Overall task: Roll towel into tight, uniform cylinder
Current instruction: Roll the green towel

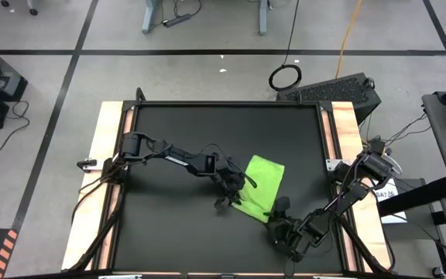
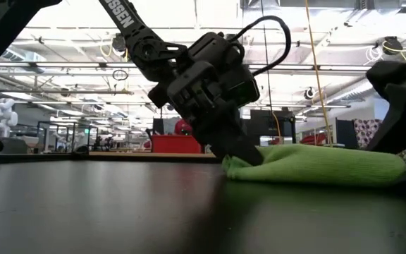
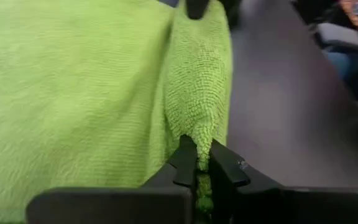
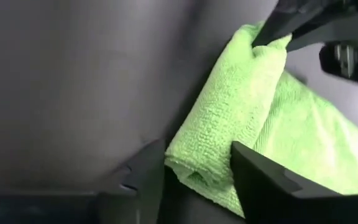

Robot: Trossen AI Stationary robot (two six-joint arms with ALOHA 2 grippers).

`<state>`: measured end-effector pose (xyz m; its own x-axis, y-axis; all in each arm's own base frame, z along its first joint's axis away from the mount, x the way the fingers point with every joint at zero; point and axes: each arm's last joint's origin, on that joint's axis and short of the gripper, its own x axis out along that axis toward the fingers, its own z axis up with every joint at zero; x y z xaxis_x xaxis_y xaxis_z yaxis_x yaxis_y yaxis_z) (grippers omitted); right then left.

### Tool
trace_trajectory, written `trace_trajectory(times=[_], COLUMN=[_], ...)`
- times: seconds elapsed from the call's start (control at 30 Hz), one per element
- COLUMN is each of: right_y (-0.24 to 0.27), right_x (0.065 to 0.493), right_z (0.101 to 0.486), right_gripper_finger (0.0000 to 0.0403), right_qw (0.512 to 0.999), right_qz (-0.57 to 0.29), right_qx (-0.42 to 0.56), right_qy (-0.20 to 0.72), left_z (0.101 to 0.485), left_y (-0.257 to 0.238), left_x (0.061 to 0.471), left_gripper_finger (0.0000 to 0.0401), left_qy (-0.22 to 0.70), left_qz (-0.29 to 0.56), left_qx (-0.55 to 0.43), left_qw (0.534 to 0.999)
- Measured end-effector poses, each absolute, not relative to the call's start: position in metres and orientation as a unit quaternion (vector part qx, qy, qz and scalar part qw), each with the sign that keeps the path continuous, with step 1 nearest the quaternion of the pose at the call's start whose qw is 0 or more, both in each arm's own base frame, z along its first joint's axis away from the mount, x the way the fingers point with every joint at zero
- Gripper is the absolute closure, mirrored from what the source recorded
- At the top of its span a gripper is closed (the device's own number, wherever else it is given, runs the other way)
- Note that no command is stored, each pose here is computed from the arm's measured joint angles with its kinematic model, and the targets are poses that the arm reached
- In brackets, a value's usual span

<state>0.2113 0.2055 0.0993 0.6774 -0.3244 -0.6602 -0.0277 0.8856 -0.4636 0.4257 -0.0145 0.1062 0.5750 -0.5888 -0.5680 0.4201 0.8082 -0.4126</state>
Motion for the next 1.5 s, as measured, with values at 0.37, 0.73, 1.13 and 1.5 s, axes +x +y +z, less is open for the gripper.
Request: trace_trajectory(times=[0.37, 0.73, 1.13, 1.5], right_y=[0.204, 0.207, 0.199, 0.190], right_x=[0.209, 0.199, 0.199, 0.211], right_z=[0.097, 0.099, 0.109, 0.119], right_gripper_finger=[0.0373, 0.0398, 0.0400, 0.0401], right_qw=[0.892, 0.883, 0.851, 0.848], right_qz=[-0.099, -0.087, -0.017, 0.023], right_qx=[-0.144, -0.147, -0.218, -0.208], right_qy=[0.417, 0.437, 0.478, 0.487], left_z=[0.108, 0.128, 0.157, 0.150], left_y=[-0.017, -0.017, -0.061, -0.139], left_x=[0.429, 0.428, 0.403, 0.398], left_gripper_finger=[0.0248, 0.0168, 0.0168, 0.0168], left_qy=[0.341, 0.316, 0.366, 0.293], left_qz=[-0.254, -0.266, -0.263, -0.182], left_qx=[-0.055, -0.028, 0.134, 0.431], left_qw=[0.903, 0.910, 0.883, 0.834])
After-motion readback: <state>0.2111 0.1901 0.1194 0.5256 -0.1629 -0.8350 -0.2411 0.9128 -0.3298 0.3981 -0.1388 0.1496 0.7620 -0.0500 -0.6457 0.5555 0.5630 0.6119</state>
